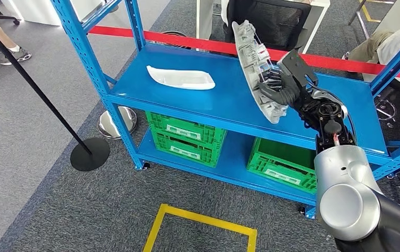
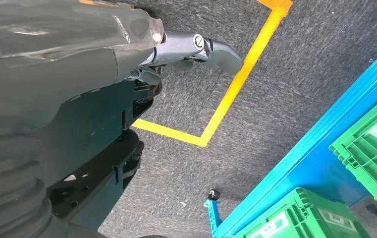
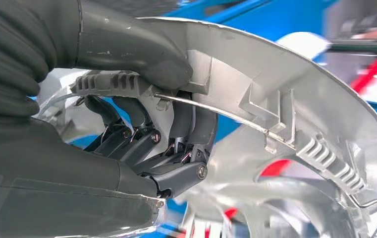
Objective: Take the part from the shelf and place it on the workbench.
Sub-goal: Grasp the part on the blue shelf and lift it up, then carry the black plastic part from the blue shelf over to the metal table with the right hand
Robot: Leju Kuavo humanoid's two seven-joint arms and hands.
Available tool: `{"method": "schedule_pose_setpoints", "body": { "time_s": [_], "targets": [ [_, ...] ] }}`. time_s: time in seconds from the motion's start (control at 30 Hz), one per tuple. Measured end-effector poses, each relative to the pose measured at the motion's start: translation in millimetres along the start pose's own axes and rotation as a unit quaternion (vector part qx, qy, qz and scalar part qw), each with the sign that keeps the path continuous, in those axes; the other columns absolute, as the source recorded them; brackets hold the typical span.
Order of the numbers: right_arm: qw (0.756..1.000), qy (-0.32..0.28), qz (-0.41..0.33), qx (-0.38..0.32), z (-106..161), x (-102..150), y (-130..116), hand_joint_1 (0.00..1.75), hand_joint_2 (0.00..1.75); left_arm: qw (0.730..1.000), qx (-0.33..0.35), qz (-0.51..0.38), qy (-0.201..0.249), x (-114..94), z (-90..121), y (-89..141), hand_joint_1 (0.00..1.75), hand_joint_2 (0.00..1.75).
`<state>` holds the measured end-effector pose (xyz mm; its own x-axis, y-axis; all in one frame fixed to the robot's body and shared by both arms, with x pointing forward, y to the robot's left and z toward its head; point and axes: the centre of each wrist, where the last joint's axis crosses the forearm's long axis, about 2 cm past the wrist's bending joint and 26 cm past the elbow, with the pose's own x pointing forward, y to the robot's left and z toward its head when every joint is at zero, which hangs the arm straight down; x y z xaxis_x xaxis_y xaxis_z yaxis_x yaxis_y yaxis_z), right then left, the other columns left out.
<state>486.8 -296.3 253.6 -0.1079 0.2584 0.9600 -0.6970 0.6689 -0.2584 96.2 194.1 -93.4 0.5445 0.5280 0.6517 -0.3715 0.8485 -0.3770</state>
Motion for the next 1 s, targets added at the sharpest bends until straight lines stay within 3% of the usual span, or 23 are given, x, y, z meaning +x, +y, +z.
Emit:
{"method": "schedule_pose_setpoints", "body": {
  "time_s": [0.4, 0.73, 1.0],
  "targets": [
    [0.99, -0.123, -0.057, -0.025, -3, 1, 4, 1.75, 1.75, 1.0, 0.005, 0.006, -0.011, 0, 0, 1, 0.0, 1.75],
    [0.965, -0.237, -0.1, -0.053, -5, -11, 18, 1.75, 1.75, 1.0, 0.006, 0.011, -0.017, 0, 0, 2, 0.0, 1.75],
    [0.951, -0.286, -0.104, -0.057, -8, -15, 34, 1.75, 1.75, 1.0, 0.013, 0.017, -0.02, -1, 2, 4, 0.0, 1.75]
  ]
}}
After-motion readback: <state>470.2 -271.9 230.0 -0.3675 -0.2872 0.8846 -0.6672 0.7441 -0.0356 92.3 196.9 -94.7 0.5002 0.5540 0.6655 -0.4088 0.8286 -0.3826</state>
